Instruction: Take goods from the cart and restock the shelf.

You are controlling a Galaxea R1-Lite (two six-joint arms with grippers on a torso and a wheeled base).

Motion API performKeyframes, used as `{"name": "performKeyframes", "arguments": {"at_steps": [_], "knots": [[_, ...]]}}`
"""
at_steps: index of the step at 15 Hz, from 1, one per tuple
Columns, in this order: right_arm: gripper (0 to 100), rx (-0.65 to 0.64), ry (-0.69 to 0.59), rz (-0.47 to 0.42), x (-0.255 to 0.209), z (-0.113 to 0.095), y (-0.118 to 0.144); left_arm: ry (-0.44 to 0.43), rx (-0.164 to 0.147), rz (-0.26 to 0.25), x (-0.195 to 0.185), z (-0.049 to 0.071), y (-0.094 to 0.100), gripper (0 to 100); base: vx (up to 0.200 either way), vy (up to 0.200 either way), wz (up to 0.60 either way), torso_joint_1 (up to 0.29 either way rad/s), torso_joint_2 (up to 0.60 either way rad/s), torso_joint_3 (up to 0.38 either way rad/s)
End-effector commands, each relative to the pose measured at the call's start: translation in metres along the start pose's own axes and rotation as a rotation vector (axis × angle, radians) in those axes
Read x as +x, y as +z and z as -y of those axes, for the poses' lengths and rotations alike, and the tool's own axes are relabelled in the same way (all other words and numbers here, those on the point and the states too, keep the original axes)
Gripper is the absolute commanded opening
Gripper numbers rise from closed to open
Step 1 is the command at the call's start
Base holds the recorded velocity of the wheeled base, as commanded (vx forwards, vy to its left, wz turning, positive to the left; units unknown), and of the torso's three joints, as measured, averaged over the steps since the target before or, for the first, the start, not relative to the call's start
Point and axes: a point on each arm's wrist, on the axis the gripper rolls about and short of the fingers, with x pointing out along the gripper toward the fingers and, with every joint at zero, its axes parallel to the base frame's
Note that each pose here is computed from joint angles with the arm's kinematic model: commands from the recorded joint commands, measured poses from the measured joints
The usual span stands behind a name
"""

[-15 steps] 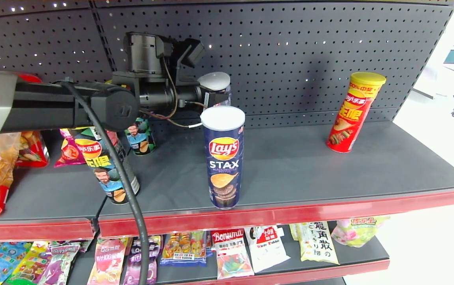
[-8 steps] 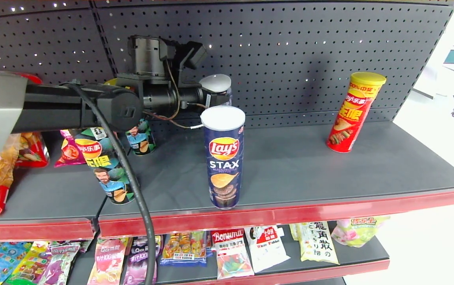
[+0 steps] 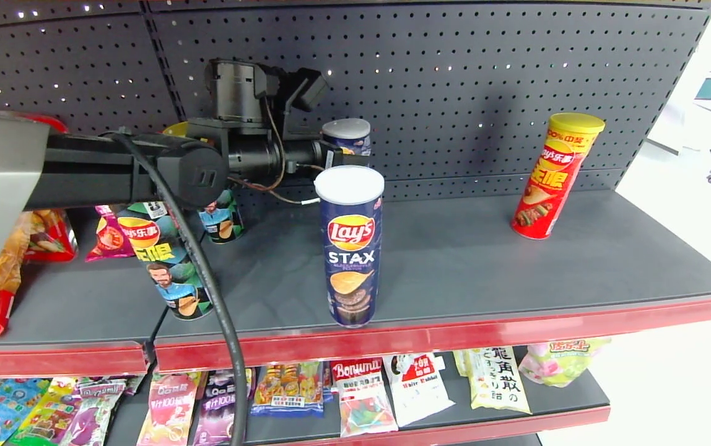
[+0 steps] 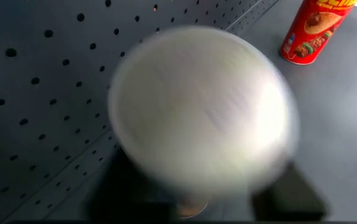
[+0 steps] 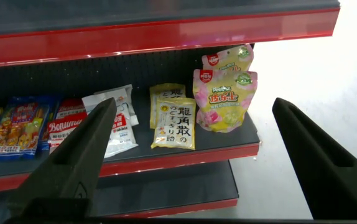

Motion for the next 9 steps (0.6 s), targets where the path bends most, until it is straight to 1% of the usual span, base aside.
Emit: {"name": "performKeyframes", "arguments": {"at_steps": [1,7,9], "knots": [[100,-0.001,0.001,-0.001,0.0,0.0,0.0,0.001,0.0,0.002,-0.001,0.0,0.001,100,0.0,0.0,0.0,0.0,0.0,0.0],[100,0.001,0.001,-0.001,0.0,0.0,0.0,0.003,0.002,0.008,-0.014,0.003,0.007,100,0.0,0.0,0.0,0.0,0.0,0.0],[100,-0.001,0.001,-0.001,0.0,0.0,0.0,0.008,-0.003,0.001,-0.027,0.005,0.009,100,0.0,0.0,0.0,0.0,0.0,0.0]]}}
